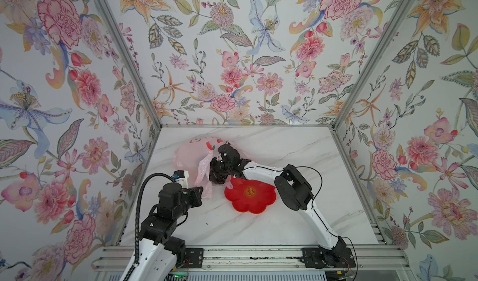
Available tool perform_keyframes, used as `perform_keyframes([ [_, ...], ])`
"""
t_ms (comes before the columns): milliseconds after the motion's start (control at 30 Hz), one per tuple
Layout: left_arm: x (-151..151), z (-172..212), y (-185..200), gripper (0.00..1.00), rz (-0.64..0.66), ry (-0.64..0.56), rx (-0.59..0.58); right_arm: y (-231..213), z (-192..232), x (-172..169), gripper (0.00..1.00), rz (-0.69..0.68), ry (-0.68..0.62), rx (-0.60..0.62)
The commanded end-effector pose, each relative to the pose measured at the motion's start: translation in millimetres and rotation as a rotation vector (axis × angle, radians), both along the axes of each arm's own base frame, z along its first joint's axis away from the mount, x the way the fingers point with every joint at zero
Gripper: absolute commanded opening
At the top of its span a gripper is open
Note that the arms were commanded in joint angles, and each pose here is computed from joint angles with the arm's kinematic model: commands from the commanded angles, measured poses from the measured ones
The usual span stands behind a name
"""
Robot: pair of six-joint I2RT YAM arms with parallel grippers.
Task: Place the fruits into the plastic bag
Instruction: 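Withdraw the open right gripper out of the bag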
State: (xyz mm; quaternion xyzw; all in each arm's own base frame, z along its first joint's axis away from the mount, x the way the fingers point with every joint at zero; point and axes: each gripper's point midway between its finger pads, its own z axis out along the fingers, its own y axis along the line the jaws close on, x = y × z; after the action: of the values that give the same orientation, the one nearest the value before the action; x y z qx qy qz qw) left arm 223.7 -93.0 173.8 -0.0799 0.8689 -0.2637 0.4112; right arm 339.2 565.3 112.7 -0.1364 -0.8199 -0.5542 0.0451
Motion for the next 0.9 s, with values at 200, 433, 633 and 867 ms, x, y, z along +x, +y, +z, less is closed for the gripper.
perform_keyframes([
  [200, 0.2, 2.1, 0.3, 0.00, -0.009, -0.025, 0.008, -34.9, 45.1, -14.7, 0.99, 0.052, -0.123, -0.104],
  [433, 0.1, 2.2, 0.4, 0.00, -0.009, -0.027, 0.008, -69.1, 47.3, -21.8, 0.99, 0.097, -0.179, -0.252],
  [633, -0.2, 1.9, 0.4, 0.00, -0.010, -0.025, 0.009, -89.9, 49.6, -34.7, 0.99, 0.178, -0.207, -0.359],
  [867, 0.3, 1.9, 1.2, 0.00, -0.004, -0.026, 0.009, -126.5, 48.5, -59.6, 0.99, 0.319, -0.200, -0.525],
])
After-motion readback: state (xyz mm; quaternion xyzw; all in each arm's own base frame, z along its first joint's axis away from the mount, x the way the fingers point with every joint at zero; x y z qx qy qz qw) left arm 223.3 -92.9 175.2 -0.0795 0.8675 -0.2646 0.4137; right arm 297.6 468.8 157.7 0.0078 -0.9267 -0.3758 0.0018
